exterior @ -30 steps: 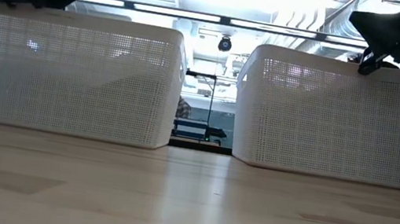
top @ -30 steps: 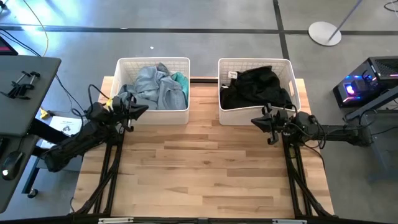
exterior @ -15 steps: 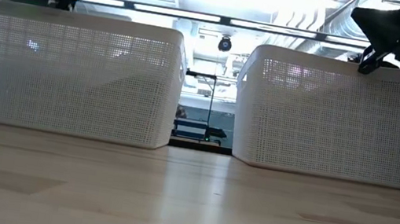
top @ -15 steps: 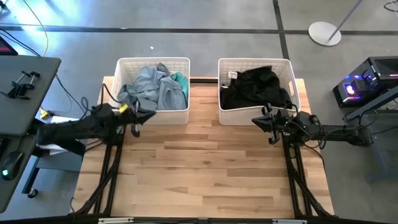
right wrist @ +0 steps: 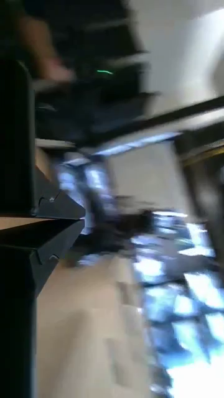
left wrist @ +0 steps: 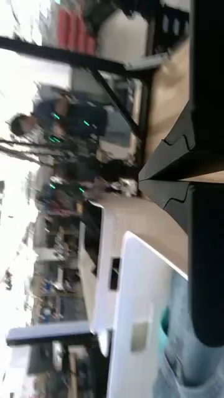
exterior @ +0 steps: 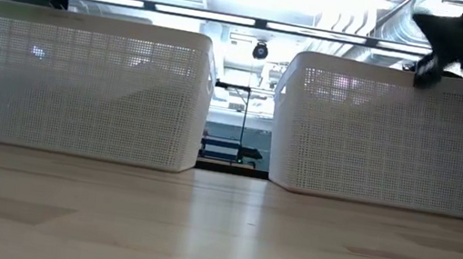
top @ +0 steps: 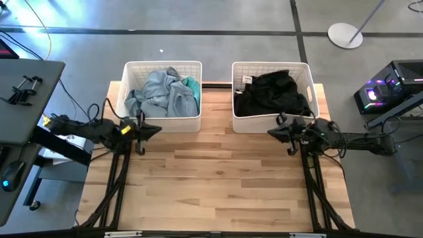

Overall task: Sort clothes
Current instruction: Return to Home Position

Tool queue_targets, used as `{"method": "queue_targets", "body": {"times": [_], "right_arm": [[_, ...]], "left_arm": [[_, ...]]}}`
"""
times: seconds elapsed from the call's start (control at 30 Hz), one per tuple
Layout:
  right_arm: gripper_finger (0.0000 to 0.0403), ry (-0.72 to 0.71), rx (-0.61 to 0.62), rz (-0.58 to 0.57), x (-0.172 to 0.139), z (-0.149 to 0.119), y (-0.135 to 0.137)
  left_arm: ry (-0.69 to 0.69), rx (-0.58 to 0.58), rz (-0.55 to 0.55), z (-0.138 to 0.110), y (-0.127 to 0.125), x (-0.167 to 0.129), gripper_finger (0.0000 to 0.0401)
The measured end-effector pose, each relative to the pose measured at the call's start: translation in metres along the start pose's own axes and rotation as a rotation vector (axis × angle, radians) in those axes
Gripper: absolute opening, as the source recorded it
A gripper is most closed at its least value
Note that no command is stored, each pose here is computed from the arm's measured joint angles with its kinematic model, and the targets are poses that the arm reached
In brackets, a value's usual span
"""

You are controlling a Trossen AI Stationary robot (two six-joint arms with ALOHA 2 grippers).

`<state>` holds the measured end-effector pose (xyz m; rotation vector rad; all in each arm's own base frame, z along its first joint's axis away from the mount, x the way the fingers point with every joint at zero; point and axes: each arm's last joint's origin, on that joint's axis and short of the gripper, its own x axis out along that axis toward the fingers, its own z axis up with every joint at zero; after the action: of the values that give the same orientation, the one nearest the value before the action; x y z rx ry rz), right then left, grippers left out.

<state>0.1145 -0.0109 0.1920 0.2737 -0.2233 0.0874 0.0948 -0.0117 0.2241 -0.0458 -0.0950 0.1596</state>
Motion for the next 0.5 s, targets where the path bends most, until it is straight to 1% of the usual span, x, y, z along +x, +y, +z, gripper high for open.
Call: {"method": "queue_targets", "body": {"times": [0.07, 0.17, 0.23, 0.33, 0.43, 0.5], "right_arm": [[0.0, 0.096, 0.045, 0.03, -0.001, -0.009, -0.001], [0.0, 0.1, 0.083, 0.031, -0.003, -0.009, -0.001], [0.0, 0.152, 0.102, 0.001, -0.004, -0.014, -0.004], [0.0, 0.151, 0.103, -0.004, -0.007, -0.013, -0.005], [0.0, 0.142, 0.083, -0.007, -0.009, -0.011, -0.006], [0.0, 0.152, 0.062, -0.017, -0.011, -0.012, -0.007]], "left_arm": [[-0.034, -0.02, -0.028, -0.002, 0.002, -0.004, 0.0], [-0.056, -0.062, -0.036, -0.005, 0.004, -0.008, 0.0], [-0.058, -0.09, -0.031, -0.007, 0.005, -0.008, 0.0], [-0.057, -0.158, -0.029, -0.007, 0.006, -0.007, 0.0], [-0.064, -0.213, -0.066, -0.006, 0.005, -0.007, 0.0], [-0.061, -0.219, -0.087, -0.006, 0.004, -0.007, 0.0]]}}
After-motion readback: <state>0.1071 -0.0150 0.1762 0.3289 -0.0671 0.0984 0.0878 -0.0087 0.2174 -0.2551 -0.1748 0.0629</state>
